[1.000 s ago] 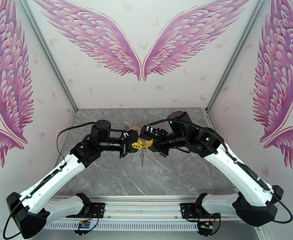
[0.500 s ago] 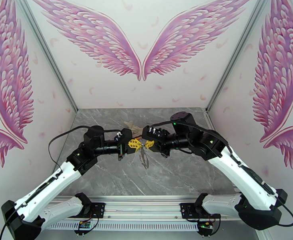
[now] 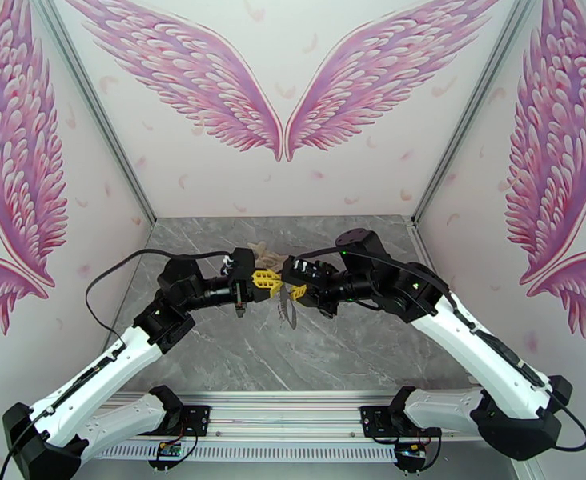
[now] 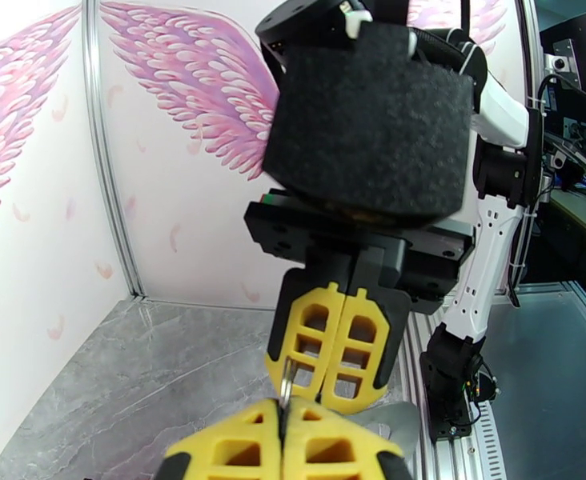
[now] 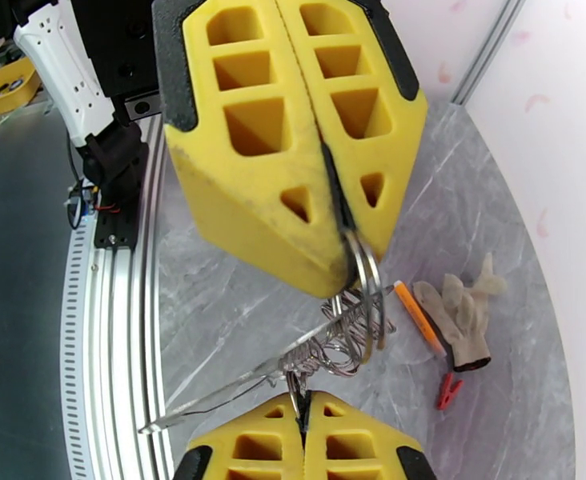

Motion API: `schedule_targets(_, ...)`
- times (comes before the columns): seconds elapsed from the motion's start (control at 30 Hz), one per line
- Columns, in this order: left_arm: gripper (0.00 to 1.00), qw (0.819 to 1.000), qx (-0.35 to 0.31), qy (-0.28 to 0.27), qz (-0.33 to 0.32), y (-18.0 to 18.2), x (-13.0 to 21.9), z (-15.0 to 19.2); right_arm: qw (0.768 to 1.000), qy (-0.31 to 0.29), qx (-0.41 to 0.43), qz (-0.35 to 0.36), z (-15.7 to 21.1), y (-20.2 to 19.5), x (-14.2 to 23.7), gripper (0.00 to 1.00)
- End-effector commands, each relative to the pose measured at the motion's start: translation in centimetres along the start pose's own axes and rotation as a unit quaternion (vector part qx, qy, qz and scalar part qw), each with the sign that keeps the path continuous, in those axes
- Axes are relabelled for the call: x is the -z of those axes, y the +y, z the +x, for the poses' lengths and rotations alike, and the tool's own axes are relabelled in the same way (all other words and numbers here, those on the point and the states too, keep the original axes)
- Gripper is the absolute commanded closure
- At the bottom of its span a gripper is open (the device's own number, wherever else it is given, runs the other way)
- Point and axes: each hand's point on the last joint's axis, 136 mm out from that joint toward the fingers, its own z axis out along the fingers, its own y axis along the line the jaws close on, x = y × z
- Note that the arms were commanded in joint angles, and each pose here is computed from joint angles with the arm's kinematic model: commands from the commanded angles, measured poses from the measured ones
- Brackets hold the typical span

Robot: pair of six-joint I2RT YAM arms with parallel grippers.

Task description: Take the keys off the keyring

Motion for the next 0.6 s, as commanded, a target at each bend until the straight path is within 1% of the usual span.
schedule_targets(0.0,1.0,0.999,0.005,-0.003,-0.047,1.3,0.6,-0.4,0.998,-0.016,-0.01,0.054,-0.3,-1.4,1.0,1.0)
schedule_targets(0.03,1.0,0.998,0.008,0.003,-0.058,1.6,0.8,-0.2,0.997,-0.012,-0.022,0.067,0.2,-1.7,1.1,1.0)
schedule_targets(0.07,1.0,0.997,0.012,0.012,-0.076,2.0,1.0,0.2,0.995,-0.007,-0.04,0.094,0.9,-2.6,1.4,1.0)
schedule_targets(0.13,1.0,0.992,0.028,0.02,-0.124,3.2,1.8,0.7,0.988,0.007,-0.077,0.136,2.6,-3.9,1.7,1.0)
schedule_targets(0.2,1.0,0.984,0.048,0.03,-0.166,4.4,2.5,1.6,0.973,0.012,-0.14,0.182,4.7,-5.3,2.2,1.0)
schedule_targets(0.23,1.0,0.98,0.06,0.033,-0.189,5.1,2.8,1.9,0.966,0.004,-0.17,0.193,5.3,-5.7,2.4,1.0)
schedule_targets(0.33,1.0,0.96,0.111,0.043,-0.254,7.0,3.9,2.9,0.94,-0.023,-0.276,0.201,8.1,-5.7,1.5,1.0)
schedule_targets(0.43,1.0,0.945,0.146,0.046,-0.289,7.9,4.6,3.5,0.916,-0.053,-0.359,0.17,10.3,-4.7,-0.8,1.0)
schedule_targets(0.47,1.0,0.938,0.158,0.051,-0.306,8.3,4.9,3.9,0.906,-0.055,-0.387,0.163,11.5,-4.3,-1.8,1.0)
schedule_targets(0.57,1.0,0.906,0.193,0.071,-0.369,9.7,6.5,5.3,0.866,-0.071,-0.469,0.155,14.4,-4.1,-4.2,1.0)
